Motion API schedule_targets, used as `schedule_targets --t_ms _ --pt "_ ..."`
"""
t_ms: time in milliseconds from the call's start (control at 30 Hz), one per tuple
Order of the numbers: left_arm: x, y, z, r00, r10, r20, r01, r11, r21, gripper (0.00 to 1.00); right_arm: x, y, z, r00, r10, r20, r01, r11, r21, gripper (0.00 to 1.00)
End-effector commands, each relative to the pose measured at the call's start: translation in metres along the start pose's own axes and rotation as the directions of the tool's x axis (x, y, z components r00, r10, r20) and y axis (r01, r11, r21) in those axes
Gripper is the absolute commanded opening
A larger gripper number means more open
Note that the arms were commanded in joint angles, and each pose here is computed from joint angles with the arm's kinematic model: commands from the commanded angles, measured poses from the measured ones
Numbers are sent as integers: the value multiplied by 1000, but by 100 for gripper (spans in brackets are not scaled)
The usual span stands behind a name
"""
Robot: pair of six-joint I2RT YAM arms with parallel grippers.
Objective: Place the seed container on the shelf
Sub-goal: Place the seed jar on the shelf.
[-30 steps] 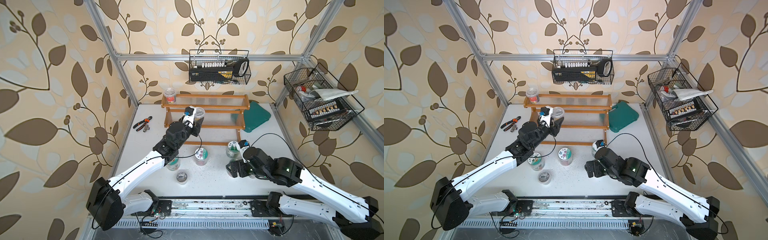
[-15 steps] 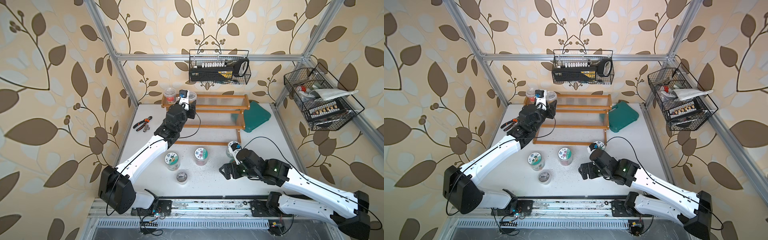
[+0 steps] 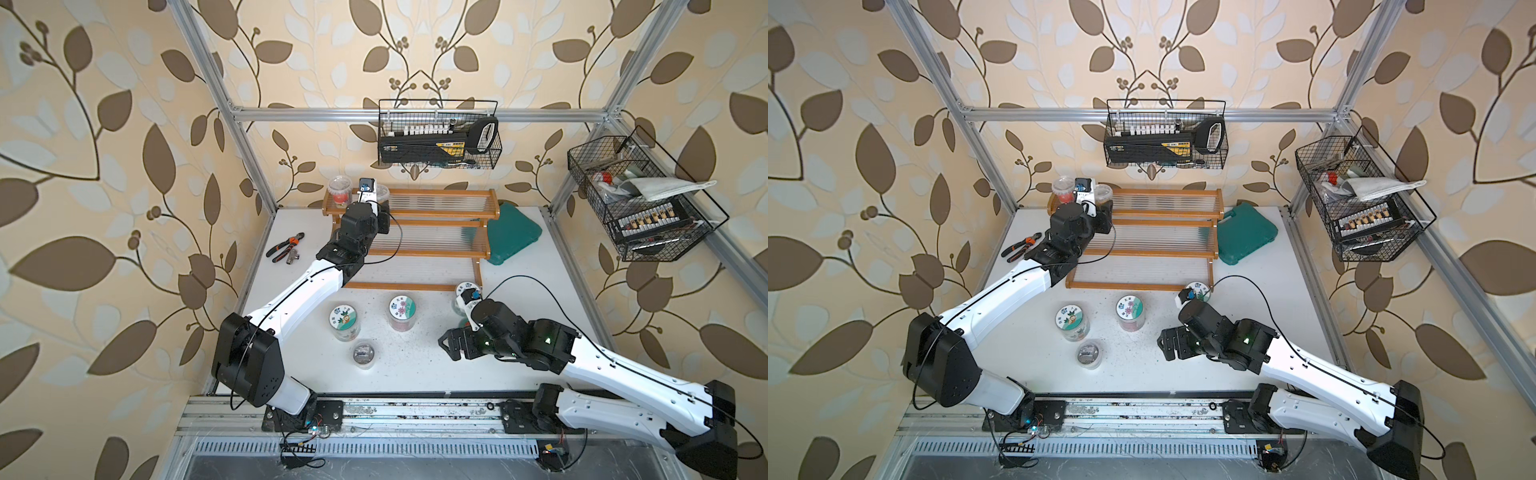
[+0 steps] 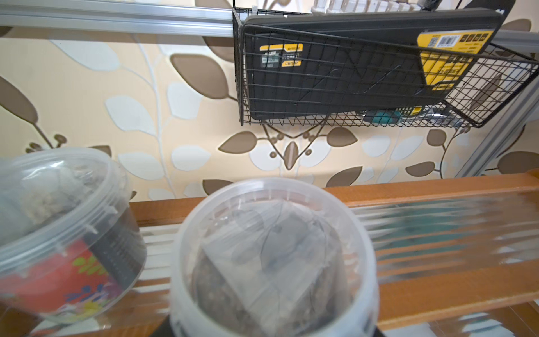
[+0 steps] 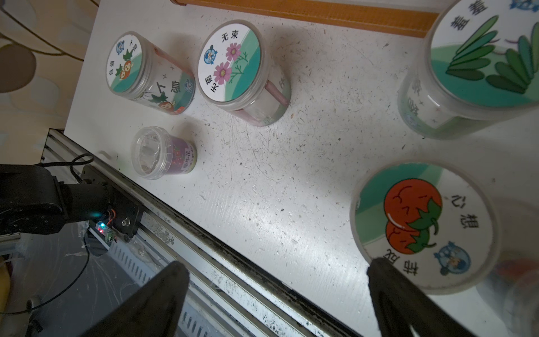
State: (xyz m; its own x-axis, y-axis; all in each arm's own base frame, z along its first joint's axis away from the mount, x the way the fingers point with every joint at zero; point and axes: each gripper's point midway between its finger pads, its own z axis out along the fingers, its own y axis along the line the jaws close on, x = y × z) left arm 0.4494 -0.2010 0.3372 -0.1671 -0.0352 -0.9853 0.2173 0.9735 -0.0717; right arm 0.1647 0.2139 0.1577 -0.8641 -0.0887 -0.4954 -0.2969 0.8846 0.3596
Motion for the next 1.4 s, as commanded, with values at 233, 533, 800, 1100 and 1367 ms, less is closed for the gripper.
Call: schedule_targets --t_ms 233,533,800,1100,1367 --pt "-16 14 11 1000 -19 11 19 998 -56 55 5 -3 6 1000 16 -15 -15 1000 11 98" --pt "-12 9 20 999 -9 -41 8 999 -36 79 7 -7 9 1000 16 -20 -16 1000 27 98" --pt "-19 9 10 999 -23 -45 22 999 -25 87 9 -8 13 999 19 -33 -18 999 31 99" --pt "-21 3 -9 997 -17 -75 19 999 27 89 10 -9 16 999 19 -38 -18 999 36 99" --pt "-19 6 -25 993 -20 -118 24 999 31 91 12 -8 19 999 17 -52 -15 999 37 99"
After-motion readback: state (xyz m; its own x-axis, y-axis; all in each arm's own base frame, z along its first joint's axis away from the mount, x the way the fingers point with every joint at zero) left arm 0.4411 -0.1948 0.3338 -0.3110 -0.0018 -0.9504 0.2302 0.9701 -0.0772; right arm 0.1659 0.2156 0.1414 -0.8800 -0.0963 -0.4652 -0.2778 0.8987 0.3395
